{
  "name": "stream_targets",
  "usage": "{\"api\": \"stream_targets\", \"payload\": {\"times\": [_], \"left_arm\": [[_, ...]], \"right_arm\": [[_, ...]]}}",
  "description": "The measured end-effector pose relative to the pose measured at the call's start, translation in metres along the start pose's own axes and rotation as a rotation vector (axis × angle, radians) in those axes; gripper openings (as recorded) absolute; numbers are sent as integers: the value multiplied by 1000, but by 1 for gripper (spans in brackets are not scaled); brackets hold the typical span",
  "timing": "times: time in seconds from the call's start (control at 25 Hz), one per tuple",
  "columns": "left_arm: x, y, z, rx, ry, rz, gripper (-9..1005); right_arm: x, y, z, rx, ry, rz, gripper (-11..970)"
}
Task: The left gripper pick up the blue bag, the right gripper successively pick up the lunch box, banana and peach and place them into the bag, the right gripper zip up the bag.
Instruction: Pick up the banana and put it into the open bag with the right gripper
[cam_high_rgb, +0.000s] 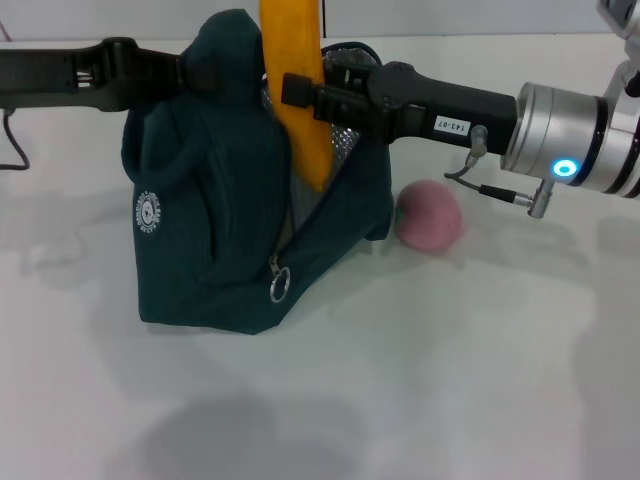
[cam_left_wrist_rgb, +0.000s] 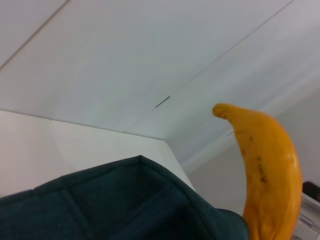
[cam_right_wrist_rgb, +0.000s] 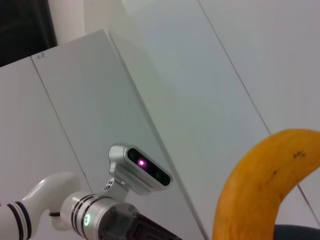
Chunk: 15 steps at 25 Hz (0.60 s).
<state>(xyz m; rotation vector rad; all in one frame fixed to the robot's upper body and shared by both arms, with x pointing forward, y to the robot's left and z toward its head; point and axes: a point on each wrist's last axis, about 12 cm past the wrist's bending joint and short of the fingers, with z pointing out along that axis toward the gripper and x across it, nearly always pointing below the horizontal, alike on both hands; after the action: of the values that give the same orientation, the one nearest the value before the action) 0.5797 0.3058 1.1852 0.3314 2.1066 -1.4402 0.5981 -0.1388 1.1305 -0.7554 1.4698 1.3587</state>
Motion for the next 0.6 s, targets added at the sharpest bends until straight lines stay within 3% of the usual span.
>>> {"api": "stream_targets", "payload": {"times": [0.6], "left_arm": [[5,7,-5,-13,-15,-22,39]], "right_arm": [[4,0,0,-3,27,-3,414]]}}
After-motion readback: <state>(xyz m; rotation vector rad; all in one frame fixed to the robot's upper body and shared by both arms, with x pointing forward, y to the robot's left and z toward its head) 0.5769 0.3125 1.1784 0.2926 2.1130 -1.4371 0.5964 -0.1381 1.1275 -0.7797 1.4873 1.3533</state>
